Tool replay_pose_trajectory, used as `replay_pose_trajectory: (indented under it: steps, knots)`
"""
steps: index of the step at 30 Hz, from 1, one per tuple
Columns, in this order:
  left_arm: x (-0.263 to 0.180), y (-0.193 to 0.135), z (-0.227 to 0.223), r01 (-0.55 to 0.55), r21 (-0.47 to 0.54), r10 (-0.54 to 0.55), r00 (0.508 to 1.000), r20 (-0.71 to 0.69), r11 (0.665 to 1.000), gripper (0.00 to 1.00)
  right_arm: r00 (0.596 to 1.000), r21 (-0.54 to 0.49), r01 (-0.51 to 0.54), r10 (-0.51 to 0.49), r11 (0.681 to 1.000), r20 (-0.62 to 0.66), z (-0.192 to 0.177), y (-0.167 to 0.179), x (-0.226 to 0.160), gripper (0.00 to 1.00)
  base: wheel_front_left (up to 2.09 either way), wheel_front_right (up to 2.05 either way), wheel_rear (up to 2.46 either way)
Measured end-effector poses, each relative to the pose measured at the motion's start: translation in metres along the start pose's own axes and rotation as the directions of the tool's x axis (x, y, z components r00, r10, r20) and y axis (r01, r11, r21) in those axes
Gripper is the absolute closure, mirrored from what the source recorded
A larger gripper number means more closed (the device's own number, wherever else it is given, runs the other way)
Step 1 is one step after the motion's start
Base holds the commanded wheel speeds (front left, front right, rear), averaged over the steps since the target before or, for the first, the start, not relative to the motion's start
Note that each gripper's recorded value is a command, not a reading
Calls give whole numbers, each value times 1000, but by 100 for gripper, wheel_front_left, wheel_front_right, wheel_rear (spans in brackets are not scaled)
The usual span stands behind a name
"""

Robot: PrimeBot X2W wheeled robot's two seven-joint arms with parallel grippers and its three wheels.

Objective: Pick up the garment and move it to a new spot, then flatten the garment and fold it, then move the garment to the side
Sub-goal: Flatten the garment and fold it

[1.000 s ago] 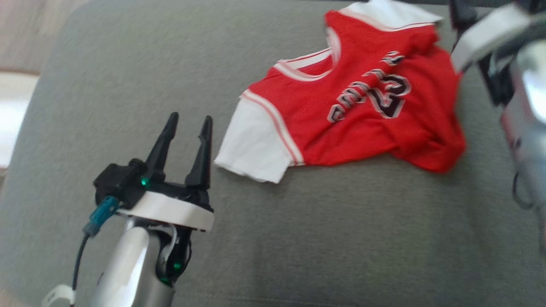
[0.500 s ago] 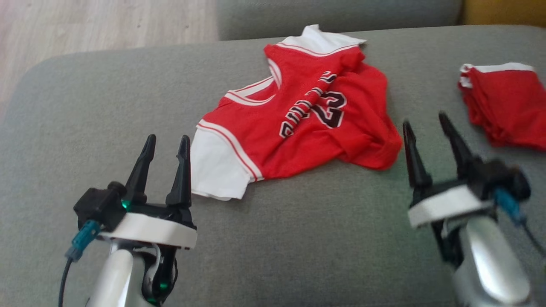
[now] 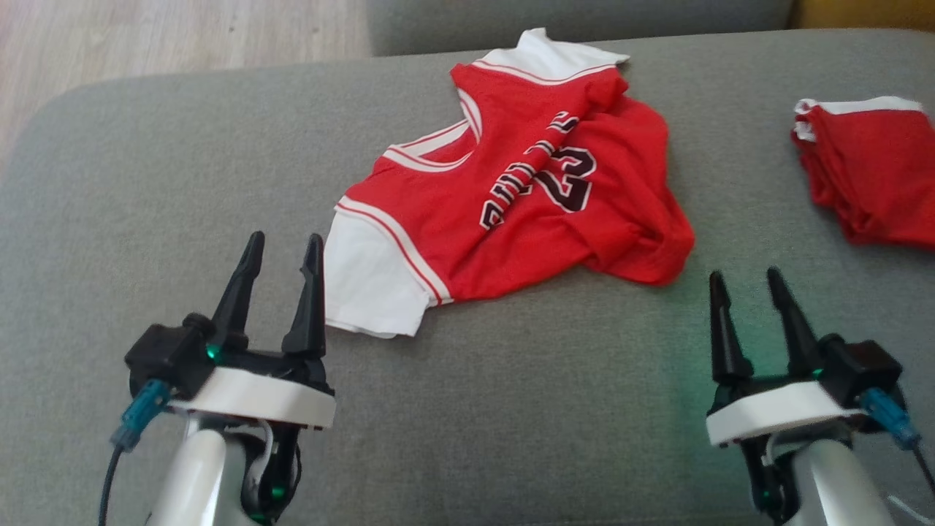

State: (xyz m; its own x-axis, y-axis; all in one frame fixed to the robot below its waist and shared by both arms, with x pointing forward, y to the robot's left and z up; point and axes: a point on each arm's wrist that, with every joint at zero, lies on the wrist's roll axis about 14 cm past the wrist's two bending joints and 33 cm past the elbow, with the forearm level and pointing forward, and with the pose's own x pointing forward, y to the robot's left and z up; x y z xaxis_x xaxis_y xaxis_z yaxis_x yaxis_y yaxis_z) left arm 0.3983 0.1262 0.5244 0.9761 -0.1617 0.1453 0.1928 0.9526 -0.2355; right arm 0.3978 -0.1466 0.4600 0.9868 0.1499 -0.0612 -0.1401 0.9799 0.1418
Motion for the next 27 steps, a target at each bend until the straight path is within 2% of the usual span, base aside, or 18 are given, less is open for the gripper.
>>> replay_pose_trajectory:
  steps: [7,12,18,19,20,27]
  knots:
    - [-4,8,-10,-20,1,20,999,-33,1000,0,983,107,5,14,994,-181,-49,8,12,0,0,0,0]
    - [-5,18,-14,-47,10,47,998,-46,999,0,972,174,2,39,985,-233,-65,18,33,0,0,0,0]
    - [-7,25,-16,-64,18,65,996,-55,998,0,950,240,24,52,971,-307,-89,26,41,1,0,0,0]
    - [-7,25,-16,-67,19,68,996,-55,998,0,949,242,24,54,970,-310,-90,27,42,67,0,0,0]
    - [-7,25,-16,-67,19,68,996,-55,998,0,949,242,24,54,970,-310,-90,27,42,100,0,0,0]
    - [-4,22,-18,-55,14,56,997,-57,998,0,961,227,32,32,973,-274,-81,21,51,100,0,0,0]
